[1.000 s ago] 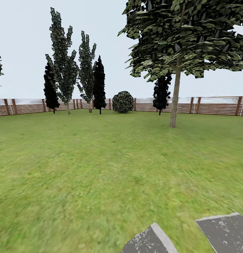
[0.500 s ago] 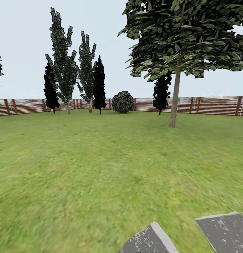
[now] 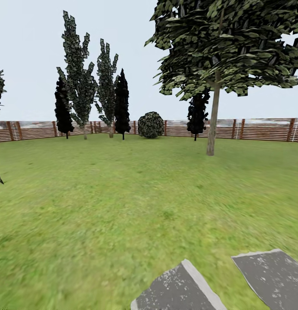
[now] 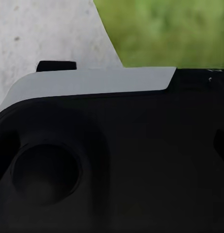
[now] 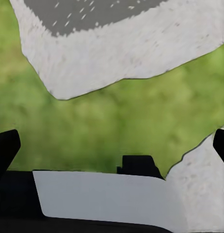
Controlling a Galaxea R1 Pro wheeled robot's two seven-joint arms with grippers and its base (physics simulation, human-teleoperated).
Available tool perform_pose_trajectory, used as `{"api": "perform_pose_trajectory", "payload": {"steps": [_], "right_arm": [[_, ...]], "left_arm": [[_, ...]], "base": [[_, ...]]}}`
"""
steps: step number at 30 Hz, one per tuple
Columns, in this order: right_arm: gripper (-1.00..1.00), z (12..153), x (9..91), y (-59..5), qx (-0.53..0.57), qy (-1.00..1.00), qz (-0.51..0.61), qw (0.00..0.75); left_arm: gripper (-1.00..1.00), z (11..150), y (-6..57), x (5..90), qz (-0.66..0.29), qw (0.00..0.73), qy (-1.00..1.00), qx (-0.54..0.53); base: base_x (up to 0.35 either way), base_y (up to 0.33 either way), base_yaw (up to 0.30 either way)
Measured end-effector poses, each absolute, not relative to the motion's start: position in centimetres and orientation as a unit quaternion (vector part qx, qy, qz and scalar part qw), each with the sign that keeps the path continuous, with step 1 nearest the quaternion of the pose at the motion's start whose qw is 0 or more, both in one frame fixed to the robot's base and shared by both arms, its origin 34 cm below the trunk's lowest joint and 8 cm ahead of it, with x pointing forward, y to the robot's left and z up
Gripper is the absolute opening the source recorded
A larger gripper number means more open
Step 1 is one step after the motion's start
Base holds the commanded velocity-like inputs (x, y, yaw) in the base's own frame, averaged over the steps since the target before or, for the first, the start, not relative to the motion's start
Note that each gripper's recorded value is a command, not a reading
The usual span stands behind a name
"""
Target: Take the three Easter eggs out of the wicker basket on the lawn in the garden, then place them on the lawn next to a single tree (choose any tree) so that all three eggs are next to the same tree and none are left in the basket.
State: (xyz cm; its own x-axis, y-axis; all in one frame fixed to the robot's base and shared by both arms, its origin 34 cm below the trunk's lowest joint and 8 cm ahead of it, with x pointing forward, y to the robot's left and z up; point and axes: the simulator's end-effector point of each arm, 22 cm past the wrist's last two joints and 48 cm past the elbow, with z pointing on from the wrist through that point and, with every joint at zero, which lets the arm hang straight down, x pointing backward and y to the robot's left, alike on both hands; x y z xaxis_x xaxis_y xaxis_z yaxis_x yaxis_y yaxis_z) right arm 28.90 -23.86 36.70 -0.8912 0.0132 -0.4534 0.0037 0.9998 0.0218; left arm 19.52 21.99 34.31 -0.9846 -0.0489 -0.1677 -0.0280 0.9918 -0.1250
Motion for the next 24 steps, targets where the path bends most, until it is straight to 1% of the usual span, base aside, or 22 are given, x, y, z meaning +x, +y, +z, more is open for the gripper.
{"api": "perform_pose_trajectory", "payload": {"steps": [5, 13, 17, 24], "right_arm": [[1.0, 36.71, 28.89, -23.86, 0.005, 0.972, 0.01, 0.233], [1.0, 36.72, 28.9, -23.86, 0.005, 0.972, 0.01, 0.234], [1.0, 36.73, 28.9, -23.86, 0.005, 0.972, 0.01, 0.234], [1.0, 36.74, 28.9, -23.86, 0.005, 0.972, 0.01, 0.234]], "left_arm": [[1.0, 34.31, 22.07, 19.51, -0.061, 0.086, 0.994, -0.018], [1.0, 34.32, 22.09, 19.5, -0.06, 0.086, 0.994, -0.016], [1.0, 34.32, 22.08, 19.49, -0.061, 0.086, 0.994, -0.015], [1.0, 34.33, 22.05, 19.49, -0.061, 0.086, 0.994, -0.014]], "base": [[-0.074, 0.0, 0.0], [0.003, 0.0, 0.0], [0.157, 0.0, 0.0], [0.279, 0.0, 0.0]]}}
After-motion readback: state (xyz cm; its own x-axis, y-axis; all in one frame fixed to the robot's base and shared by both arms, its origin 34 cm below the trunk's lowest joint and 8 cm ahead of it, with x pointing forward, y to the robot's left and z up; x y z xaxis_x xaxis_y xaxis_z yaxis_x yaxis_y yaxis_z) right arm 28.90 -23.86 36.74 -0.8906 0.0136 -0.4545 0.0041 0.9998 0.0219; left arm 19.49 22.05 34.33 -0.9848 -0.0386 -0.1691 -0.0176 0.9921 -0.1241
